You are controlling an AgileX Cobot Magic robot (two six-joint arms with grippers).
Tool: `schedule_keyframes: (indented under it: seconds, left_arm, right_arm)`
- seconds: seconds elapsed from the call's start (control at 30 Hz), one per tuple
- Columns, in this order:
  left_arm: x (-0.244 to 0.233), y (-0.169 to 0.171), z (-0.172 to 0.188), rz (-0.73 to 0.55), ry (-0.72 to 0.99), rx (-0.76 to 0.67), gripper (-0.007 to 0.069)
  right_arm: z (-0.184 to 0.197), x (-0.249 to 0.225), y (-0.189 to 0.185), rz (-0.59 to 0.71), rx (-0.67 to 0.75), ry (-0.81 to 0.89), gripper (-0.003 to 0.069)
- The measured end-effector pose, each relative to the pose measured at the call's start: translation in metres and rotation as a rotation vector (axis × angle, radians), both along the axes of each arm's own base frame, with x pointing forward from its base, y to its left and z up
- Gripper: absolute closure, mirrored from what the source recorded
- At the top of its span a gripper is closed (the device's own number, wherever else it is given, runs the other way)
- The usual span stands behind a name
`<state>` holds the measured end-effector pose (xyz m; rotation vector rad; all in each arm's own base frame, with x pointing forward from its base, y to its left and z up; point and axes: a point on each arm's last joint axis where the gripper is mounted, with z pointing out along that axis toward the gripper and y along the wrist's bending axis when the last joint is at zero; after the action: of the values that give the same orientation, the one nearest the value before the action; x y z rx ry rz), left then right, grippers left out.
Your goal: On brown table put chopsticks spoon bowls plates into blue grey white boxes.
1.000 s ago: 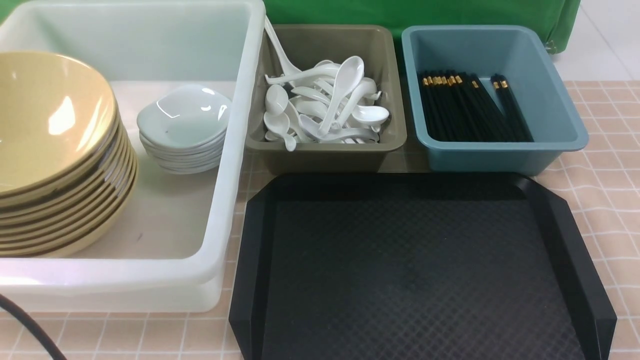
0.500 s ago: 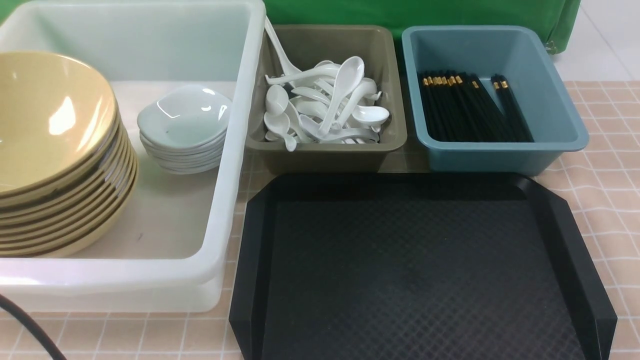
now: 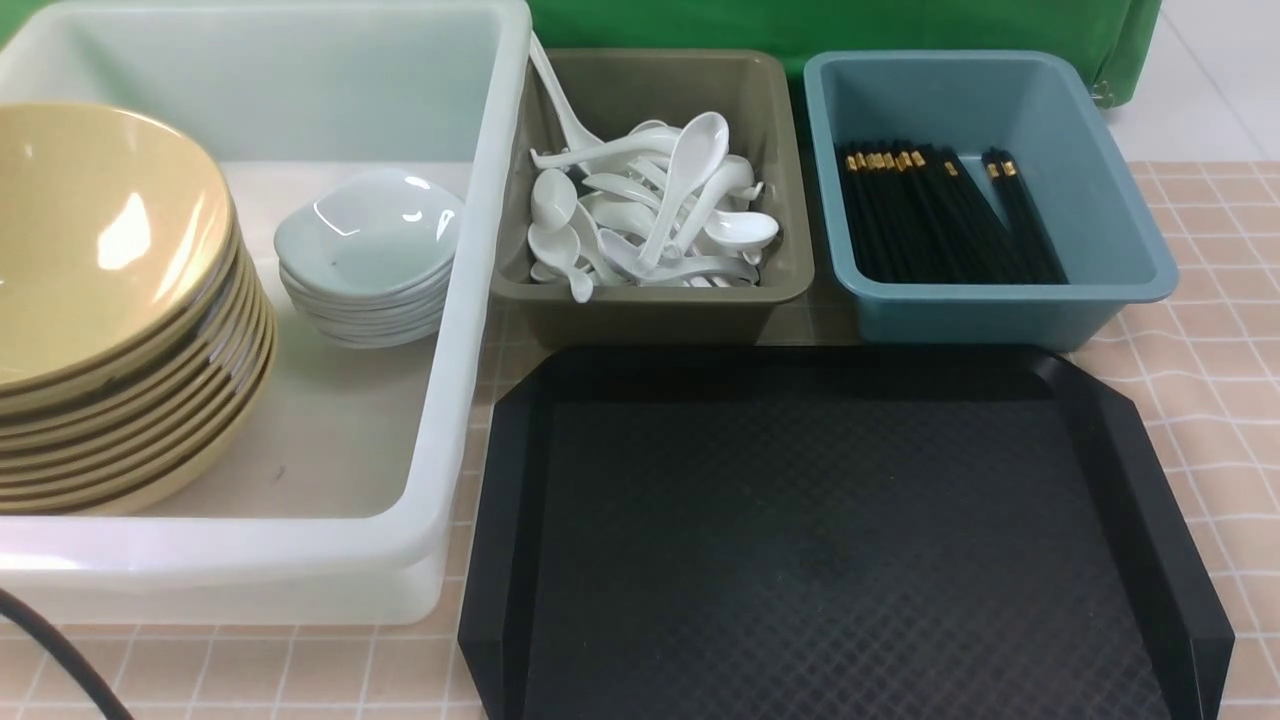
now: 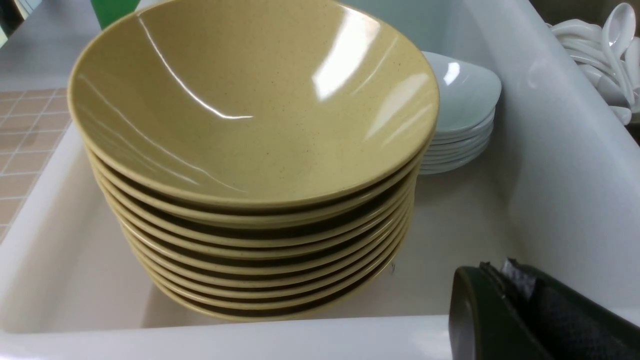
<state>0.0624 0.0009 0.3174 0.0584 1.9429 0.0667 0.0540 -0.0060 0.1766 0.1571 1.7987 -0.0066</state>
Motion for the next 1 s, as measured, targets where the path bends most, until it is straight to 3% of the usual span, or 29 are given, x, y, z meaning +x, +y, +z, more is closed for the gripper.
schedule_keyframes:
  seconds: [0.67, 0.83, 1.0]
  left_arm:
    - [-0.002, -0.002, -0.005, -0.044, -0.015, 0.01, 0.0624]
    - [-0.004, -0.004, -0.033, -0.076, -0.083, 0.005, 0.0624]
    - [-0.006, -0.003, -0.083, -0.038, -0.293, -0.035, 0.0624]
  right_arm:
    - [0.0, 0.0, 0.0, 0.0, 0.0, 0.001, 0.0617]
    - [0.0, 0.0, 0.0, 0.0, 0.0, 0.002, 0.0615]
    - [0.0, 0.0, 0.0, -0.001, 0.001, 0.003, 0.0612]
